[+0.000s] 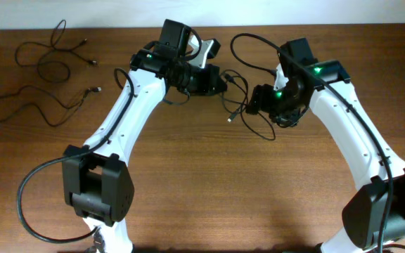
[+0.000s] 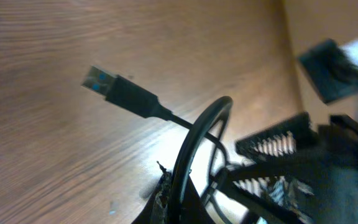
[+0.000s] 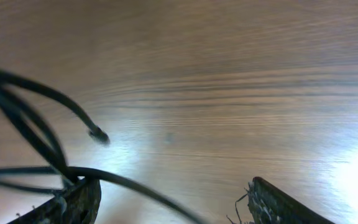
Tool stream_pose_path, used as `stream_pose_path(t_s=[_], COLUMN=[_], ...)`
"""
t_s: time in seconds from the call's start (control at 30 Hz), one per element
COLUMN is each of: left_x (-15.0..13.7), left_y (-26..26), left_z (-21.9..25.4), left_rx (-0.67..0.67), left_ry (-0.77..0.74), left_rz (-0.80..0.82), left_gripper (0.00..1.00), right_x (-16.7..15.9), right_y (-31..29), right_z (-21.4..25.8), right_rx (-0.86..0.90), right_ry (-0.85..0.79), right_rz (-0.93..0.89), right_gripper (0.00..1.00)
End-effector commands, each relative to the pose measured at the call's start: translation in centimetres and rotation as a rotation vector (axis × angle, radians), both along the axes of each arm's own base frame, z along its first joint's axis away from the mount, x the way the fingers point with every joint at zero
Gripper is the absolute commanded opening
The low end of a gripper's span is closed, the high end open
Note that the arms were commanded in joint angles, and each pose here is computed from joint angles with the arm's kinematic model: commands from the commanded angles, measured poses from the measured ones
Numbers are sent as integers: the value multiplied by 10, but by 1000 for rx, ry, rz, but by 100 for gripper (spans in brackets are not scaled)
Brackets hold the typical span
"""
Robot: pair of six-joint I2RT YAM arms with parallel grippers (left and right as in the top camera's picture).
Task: Untangle cables
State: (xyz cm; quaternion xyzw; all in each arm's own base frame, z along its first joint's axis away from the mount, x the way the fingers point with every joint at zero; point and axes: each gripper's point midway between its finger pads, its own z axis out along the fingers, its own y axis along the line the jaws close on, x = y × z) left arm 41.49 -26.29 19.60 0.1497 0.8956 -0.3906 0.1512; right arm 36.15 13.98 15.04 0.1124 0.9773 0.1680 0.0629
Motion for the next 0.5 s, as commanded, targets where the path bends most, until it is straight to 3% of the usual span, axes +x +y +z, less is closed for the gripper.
stream_pose_path(t_s=[0.0,0.23,0.37,0.47], left_x=[-18,-16,7,5], left_y=[-16,-4,25,22], left_z=[30,48,23,20], left_rx=[-147,-270,-122,-111], left_ry=[-47,-36,44,71], left_rz=[-152,-177,28,49], left_gripper=[0,0,0,0], right_x=[3,-2,-3,2], right_y=[-40,-44,-24,11], right_z=[-10,-11,-4,24], right_rx=[-222,-241,-129,67], right_ry=[4,28,26,-63], right_rz=[-123,-145,-93,51], right_gripper=[76,77,78,85])
